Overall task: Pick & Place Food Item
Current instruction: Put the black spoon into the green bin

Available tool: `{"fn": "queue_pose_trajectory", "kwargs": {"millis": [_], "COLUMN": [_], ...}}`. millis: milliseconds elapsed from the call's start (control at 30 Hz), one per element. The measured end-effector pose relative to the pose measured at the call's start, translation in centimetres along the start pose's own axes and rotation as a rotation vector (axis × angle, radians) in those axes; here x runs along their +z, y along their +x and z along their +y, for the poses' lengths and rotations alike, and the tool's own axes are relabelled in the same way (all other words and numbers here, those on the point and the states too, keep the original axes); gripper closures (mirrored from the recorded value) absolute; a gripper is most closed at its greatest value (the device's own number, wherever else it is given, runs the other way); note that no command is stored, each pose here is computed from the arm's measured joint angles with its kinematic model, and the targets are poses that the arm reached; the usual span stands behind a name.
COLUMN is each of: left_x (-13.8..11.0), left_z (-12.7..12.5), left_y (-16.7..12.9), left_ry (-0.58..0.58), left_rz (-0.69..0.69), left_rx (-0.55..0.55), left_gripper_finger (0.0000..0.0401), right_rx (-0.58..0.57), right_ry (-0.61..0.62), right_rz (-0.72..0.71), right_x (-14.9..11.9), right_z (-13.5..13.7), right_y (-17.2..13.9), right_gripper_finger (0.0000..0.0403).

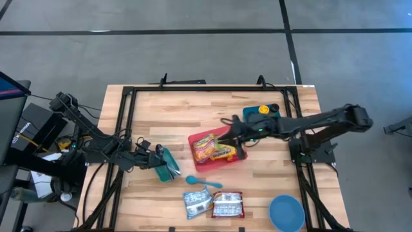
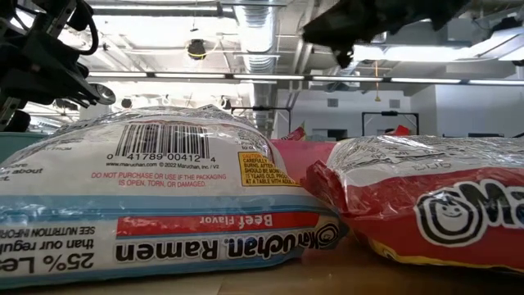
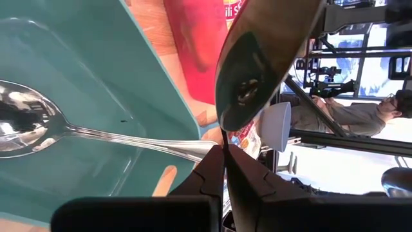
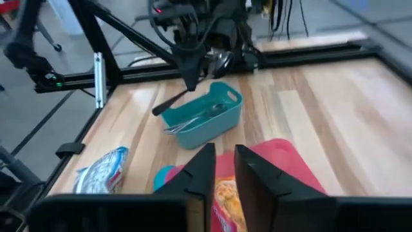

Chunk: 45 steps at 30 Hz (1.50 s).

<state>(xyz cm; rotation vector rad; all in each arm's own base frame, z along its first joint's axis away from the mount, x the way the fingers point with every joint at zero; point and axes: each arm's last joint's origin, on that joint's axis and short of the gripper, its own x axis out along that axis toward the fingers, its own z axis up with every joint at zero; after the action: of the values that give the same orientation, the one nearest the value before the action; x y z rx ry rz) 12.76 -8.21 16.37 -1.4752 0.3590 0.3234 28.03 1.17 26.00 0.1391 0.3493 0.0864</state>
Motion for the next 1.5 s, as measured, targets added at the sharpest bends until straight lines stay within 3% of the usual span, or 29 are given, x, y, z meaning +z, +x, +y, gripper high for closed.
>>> {"fn": "queue_pose_trajectory", "kwargs": {"millis": [300, 633, 1300, 1500], "left_x": [0.0, 0.0, 0.0, 0.0], "left_z": [0.0, 0.0, 0.0, 0.0], "left_y": [0.0, 0.0, 0.0, 0.0], "left_ry": [0.0, -0.001, -0.001, -0.001], "left_rz": [0.0, 0.0, -0.001, -0.001], "left_rx": [0.0, 0.0, 0.0, 0.0], "left_gripper_finger": [0.0398, 0.0398, 0.0398, 0.0398], "right_rx": [-0.073, -0.044, -0.047, -0.044], "right_ry": [-0.035, -0.049, -0.071, -0.005], "right_rz": [-0.131, -0.282, -0.255, -0.231], "right_x": [-2.2, -5.0, -10.2, -11.1], "right_z": [-0.1, 0.1, -0.7, -0.8], "right_y": [-6.6, -11.6, -11.5, -11.2], "right_gripper_finger": [0.0399, 0.0401, 0.0401, 0.0401]}}
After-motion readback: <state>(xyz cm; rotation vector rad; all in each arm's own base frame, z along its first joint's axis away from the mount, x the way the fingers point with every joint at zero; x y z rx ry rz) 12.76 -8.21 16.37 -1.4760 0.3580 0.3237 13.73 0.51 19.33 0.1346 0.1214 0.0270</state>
